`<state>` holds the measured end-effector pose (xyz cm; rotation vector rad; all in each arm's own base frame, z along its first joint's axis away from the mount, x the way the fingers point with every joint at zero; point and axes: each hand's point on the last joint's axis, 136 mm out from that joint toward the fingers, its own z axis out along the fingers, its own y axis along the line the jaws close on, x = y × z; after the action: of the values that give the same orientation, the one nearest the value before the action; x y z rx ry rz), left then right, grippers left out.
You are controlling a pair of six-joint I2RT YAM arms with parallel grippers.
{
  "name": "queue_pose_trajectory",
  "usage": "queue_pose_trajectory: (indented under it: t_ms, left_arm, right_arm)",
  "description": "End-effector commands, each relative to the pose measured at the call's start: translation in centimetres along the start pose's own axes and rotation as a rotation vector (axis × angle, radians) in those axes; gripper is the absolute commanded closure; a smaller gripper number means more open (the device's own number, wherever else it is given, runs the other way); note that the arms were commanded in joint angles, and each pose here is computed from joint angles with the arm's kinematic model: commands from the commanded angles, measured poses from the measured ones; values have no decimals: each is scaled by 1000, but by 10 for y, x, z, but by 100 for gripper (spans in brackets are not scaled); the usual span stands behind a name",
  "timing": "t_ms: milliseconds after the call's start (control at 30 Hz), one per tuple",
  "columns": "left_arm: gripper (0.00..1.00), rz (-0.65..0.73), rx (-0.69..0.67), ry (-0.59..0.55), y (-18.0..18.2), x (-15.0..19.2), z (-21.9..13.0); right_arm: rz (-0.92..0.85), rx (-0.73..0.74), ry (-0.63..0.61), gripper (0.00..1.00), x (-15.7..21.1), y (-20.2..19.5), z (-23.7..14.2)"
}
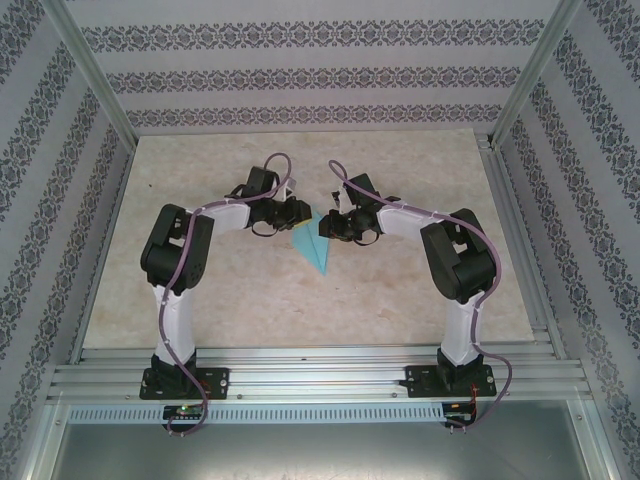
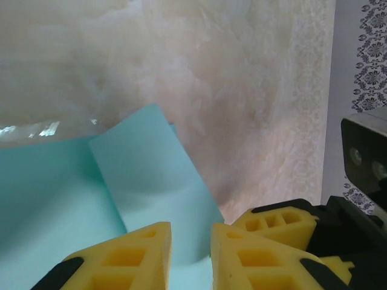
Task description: Fold a paper plane with a square sheet of paper (fold left side to right side)
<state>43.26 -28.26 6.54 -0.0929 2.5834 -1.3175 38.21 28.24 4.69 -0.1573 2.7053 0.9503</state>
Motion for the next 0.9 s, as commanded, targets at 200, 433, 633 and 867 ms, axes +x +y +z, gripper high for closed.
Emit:
queue_pose_trajectory:
  t_ms: [200, 433, 633, 867]
  left_arm:
    - [75, 34, -17, 43, 9, -7, 26]
    - [76, 35, -93, 46, 30, -3, 29]
    - [77, 24, -122, 53, 41, 1, 33]
    - [78, 20, -170, 54, 54, 5, 33]
  right_arm:
    - [-25, -22, -45, 74, -16, 11, -10]
    - [-53, -68, -51, 79, 1, 43, -8]
    - [-38, -58, -28, 80, 11, 42, 15]
    - [-6, 7, 30, 80, 24, 19, 32]
